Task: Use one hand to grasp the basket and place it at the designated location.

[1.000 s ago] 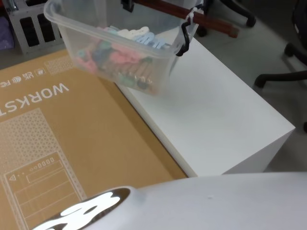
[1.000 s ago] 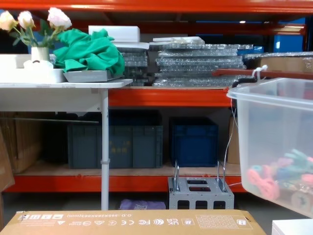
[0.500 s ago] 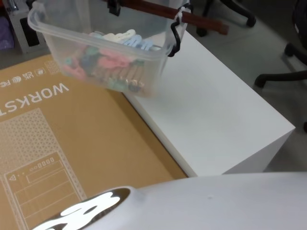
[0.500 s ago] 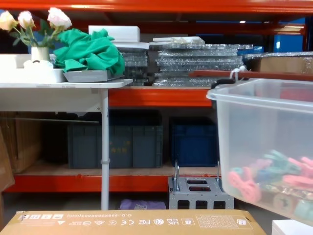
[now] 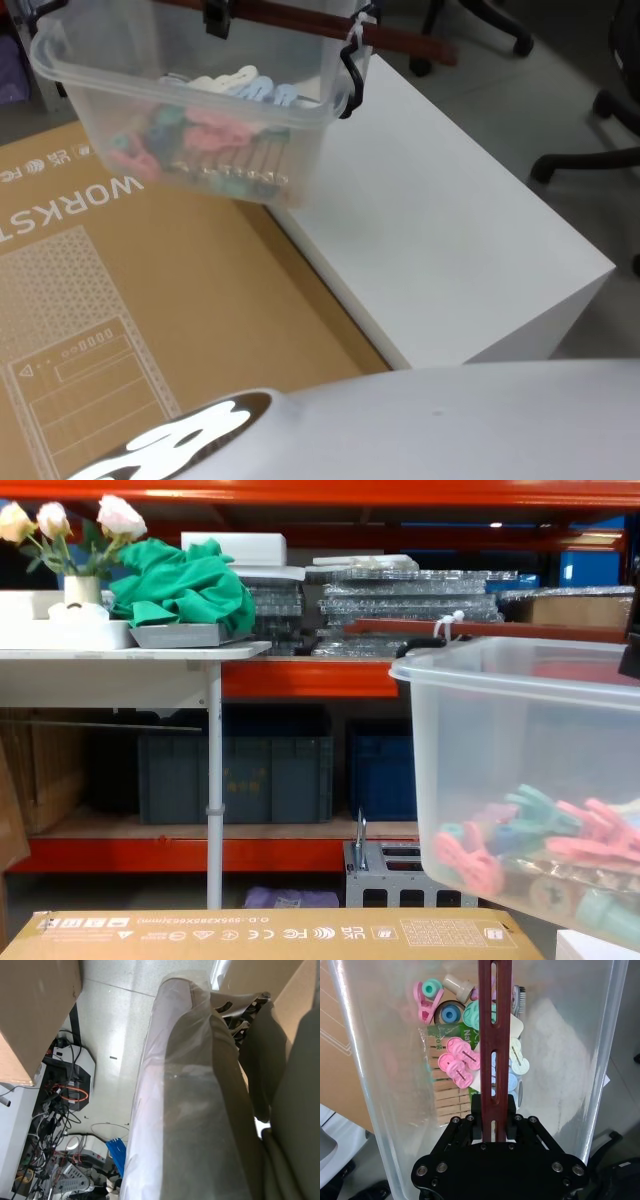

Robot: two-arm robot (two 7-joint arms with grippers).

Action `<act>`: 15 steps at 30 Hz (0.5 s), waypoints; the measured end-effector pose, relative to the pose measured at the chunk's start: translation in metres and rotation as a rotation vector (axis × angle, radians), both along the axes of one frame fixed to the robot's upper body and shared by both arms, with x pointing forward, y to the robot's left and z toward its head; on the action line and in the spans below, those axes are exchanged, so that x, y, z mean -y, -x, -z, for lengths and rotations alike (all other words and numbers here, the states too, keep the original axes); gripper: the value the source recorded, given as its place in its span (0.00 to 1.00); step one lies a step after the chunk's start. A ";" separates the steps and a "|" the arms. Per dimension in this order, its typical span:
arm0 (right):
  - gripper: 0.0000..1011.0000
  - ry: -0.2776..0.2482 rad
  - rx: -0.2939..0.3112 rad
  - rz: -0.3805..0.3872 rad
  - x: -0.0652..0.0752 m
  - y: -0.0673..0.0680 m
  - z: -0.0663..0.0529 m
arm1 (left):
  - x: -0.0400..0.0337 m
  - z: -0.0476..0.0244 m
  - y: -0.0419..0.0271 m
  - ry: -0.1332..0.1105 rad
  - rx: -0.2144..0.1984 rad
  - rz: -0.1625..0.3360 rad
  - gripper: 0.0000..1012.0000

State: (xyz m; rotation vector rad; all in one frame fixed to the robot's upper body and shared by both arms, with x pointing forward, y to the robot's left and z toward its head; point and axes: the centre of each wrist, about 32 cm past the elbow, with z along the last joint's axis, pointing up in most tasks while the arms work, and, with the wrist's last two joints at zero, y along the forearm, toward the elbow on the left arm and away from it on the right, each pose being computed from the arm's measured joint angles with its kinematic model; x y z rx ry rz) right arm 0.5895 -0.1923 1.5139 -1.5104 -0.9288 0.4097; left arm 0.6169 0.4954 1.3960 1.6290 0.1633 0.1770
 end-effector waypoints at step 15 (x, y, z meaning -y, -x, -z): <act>0.23 0.009 -0.001 -0.124 -0.023 0.008 -0.002 | 0.0000 0.0000 0.0000 0.000 0.000 0.000 0.00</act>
